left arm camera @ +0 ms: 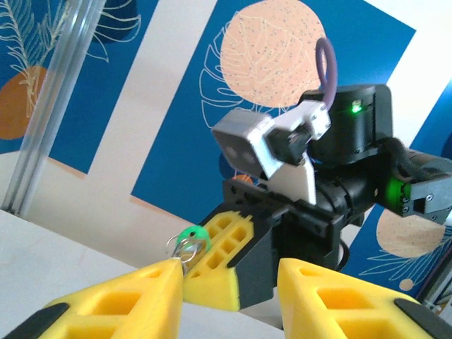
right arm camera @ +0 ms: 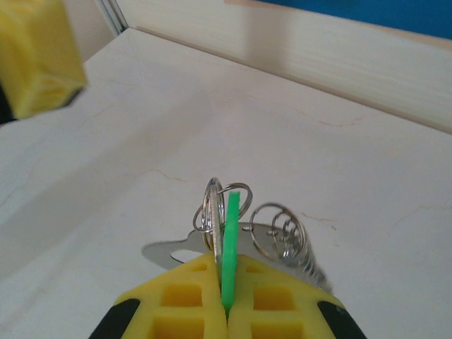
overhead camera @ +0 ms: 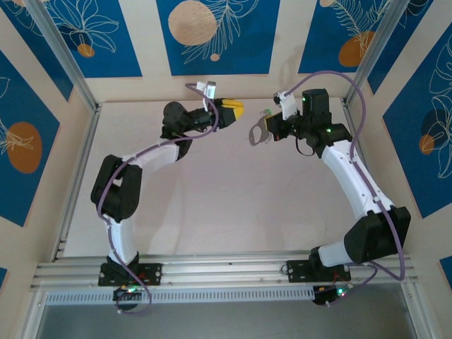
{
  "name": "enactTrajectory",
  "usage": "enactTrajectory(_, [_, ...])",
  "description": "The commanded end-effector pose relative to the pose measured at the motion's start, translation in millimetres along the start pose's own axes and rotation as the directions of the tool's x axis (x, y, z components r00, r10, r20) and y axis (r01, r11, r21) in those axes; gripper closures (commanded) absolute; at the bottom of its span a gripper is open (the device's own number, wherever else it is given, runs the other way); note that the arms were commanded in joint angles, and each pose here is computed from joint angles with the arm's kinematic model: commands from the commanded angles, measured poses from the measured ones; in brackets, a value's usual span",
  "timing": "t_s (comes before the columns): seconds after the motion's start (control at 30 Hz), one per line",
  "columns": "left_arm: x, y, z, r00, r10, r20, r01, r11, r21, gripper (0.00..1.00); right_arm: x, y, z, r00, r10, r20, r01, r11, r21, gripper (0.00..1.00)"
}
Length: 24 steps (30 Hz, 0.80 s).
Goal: Put the keys on the keyring
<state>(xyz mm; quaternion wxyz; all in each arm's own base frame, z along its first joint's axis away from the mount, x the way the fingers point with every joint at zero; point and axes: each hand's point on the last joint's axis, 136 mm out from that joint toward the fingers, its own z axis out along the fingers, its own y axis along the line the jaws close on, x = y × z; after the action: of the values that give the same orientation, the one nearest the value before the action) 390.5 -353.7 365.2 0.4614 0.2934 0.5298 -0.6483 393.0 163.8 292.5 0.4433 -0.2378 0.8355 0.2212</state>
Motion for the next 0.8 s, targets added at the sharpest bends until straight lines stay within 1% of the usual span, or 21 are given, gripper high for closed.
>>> enactTrajectory(0.0, [-24,-14,-8,0.995,0.085,0.06,-0.085,0.996,-0.001,0.6,-17,-3,7,0.999,0.001,0.041,0.0,1.0,-0.015,1.0])
enactTrajectory(0.2, [-27,-9,-13,0.994,0.085,0.074,-0.084,0.996,-0.018,0.6,-19,-4,33,0.999,0.019,0.029,-0.017,0.998,-0.052,1.0])
enactTrajectory(0.47, [-30,-2,-19,0.992,0.086,0.092,-0.083,0.996,-0.039,0.6,-19,-8,90,0.999,0.031,-0.006,-0.031,0.995,-0.093,1.0])
enactTrajectory(0.57, [-31,1,-21,0.992,0.085,0.098,-0.082,0.996,-0.043,0.6,-5,-10,114,0.998,0.048,-0.043,-0.052,0.993,-0.104,1.0])
enactTrajectory(0.63, [-30,4,-22,0.992,0.082,0.1,-0.078,0.996,-0.045,0.6,12,-11,128,0.995,0.06,-0.076,-0.067,0.993,-0.101,1.0])
enactTrajectory(0.77, [-28,7,-22,0.993,0.073,0.097,-0.069,0.997,-0.042,0.6,50,-8,141,0.986,0.107,-0.128,-0.12,0.988,-0.101,1.0])
